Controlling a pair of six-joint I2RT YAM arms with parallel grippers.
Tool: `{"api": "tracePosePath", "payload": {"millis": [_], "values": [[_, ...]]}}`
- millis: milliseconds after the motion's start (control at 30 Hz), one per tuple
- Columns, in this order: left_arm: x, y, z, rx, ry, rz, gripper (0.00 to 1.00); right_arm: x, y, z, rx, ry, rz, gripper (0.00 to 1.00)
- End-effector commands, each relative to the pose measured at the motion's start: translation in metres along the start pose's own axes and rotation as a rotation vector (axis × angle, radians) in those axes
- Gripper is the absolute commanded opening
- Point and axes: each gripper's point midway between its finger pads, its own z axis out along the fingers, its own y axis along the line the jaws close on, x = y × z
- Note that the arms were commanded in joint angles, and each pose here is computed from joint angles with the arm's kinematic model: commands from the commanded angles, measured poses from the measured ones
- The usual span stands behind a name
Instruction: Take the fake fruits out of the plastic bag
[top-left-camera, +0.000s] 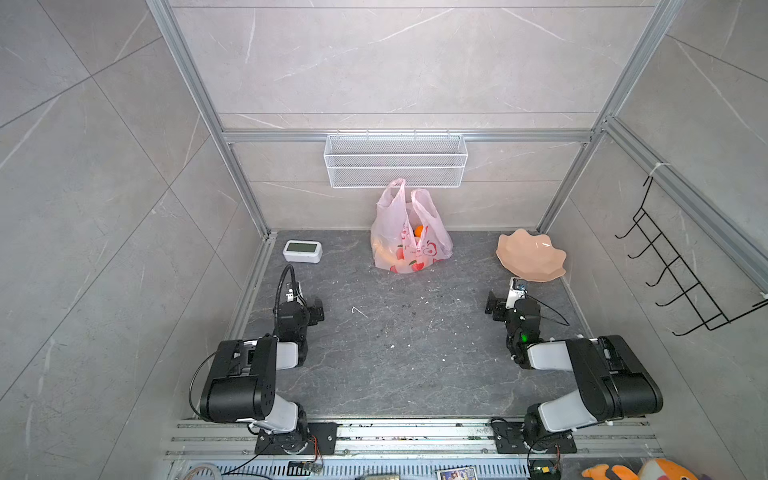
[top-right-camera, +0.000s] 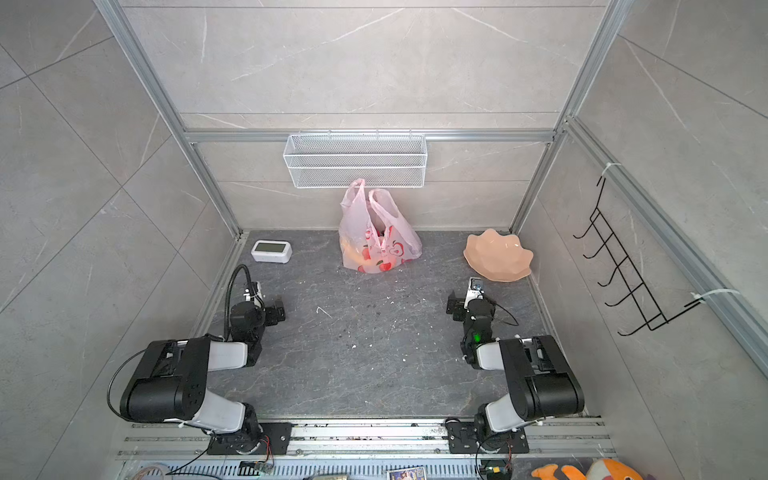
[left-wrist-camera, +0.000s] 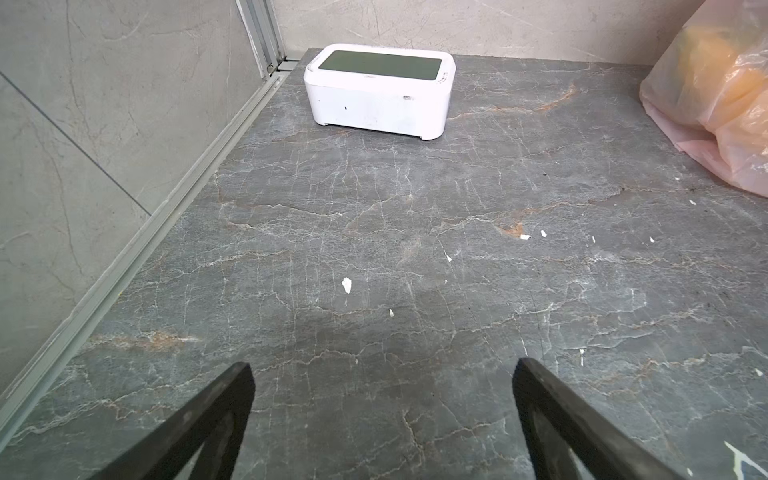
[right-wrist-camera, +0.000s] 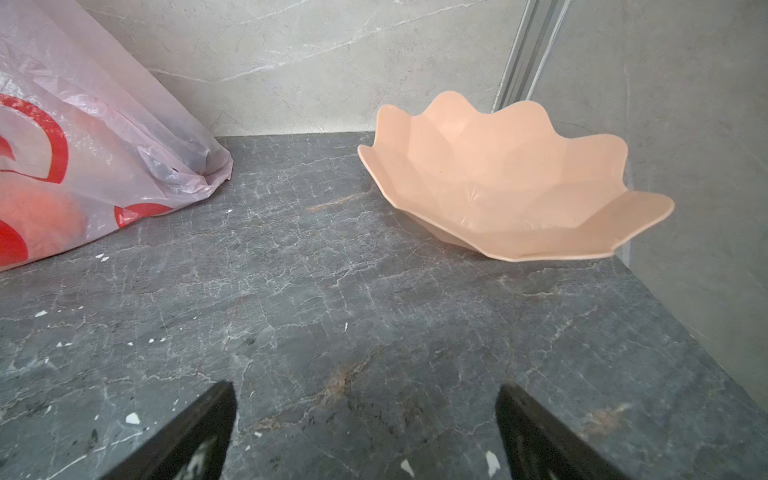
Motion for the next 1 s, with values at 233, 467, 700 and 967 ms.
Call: {"api": "tracePosePath", "payload": {"millis": [233, 467, 700, 967], "values": [[-0.016, -0.001, 0.002, 0.011, -0.042, -0.011, 1.0, -0.004, 0.002, 0.002, -0.01, -0.003, 0.017, 1.0], [-0.016, -0.001, 0.002, 0.01, -0.042, -0.012, 1.0, -0.004, 0.002, 0.002, -0.01, -0.005, 0.017, 1.0], [-0.016, -0.003, 0.0, 0.019, -0.05, 0.002, 1.0, -0.004, 0.002, 0.002, -0.01, -0.005, 0.016, 1.0], [-0.037, -0.015, -0.037, 0.037, -0.129, 0.043, 1.0, -0.017, 0.012, -0.016, -0.069, -0.063, -0.022, 1.0]]}}
